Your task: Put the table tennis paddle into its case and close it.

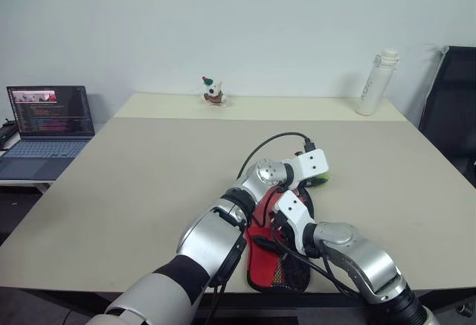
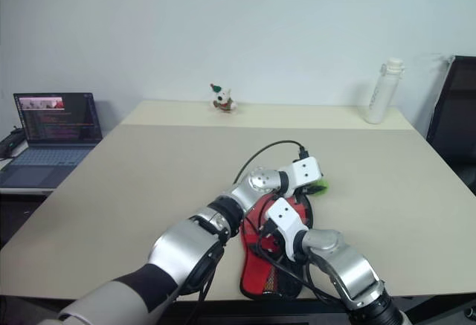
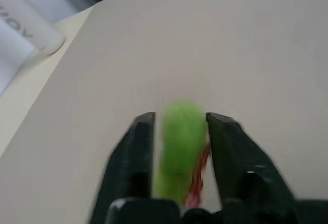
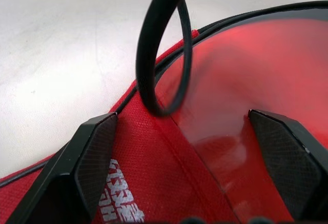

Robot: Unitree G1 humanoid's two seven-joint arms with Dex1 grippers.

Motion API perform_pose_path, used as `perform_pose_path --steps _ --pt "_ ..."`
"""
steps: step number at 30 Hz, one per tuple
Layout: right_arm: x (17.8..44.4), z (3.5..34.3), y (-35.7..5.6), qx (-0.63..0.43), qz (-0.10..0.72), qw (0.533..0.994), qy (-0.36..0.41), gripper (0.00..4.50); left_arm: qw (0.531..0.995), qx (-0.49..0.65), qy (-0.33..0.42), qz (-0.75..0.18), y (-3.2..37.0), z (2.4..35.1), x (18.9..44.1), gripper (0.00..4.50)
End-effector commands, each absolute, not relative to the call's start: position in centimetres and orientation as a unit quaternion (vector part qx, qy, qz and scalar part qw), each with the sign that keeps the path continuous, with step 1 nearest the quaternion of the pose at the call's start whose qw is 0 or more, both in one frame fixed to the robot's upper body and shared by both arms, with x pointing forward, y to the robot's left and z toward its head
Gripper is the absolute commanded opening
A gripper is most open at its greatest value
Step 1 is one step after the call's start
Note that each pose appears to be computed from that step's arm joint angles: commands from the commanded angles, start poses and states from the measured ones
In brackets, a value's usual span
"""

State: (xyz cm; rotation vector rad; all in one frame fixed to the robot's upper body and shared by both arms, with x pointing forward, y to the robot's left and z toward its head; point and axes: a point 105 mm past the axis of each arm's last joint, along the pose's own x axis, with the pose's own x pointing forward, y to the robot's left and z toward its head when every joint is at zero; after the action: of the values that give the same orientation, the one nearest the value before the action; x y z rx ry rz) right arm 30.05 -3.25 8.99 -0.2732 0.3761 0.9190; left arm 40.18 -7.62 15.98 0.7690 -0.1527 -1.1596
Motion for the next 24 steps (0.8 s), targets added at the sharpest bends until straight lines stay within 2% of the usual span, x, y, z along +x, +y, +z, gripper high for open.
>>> perform_pose_path --steps 1,10,14,19,24 --pt "29.8 6.2 -4.0 -0.124 0.427 0.863 0.242 4.50 0.774 0.348 -0.093 -0.521 -6.6 17.3 40.8 3.01" --pt "30.1 8.7 -3.9 -0.068 0.425 0.876 0.219 4.50 0.871 0.204 -0.079 -0.440 -0.5 20.3 44.1 3.01" --pt "29.3 11.0 -4.3 -0.051 0.449 0.870 0.196 4.50 0.888 0.161 -0.081 -0.423 2.2 21.1 44.7 3.01" --pt "27.9 14.9 -5.4 -0.014 0.483 0.861 0.161 4.50 0.882 0.108 -0.074 -0.452 5.3 20.2 43.7 3.01" --pt "27.7 17.7 -8.8 -0.007 0.480 0.865 0.144 4.50 0.858 0.077 -0.062 -0.503 7.3 19.0 40.8 3.01"
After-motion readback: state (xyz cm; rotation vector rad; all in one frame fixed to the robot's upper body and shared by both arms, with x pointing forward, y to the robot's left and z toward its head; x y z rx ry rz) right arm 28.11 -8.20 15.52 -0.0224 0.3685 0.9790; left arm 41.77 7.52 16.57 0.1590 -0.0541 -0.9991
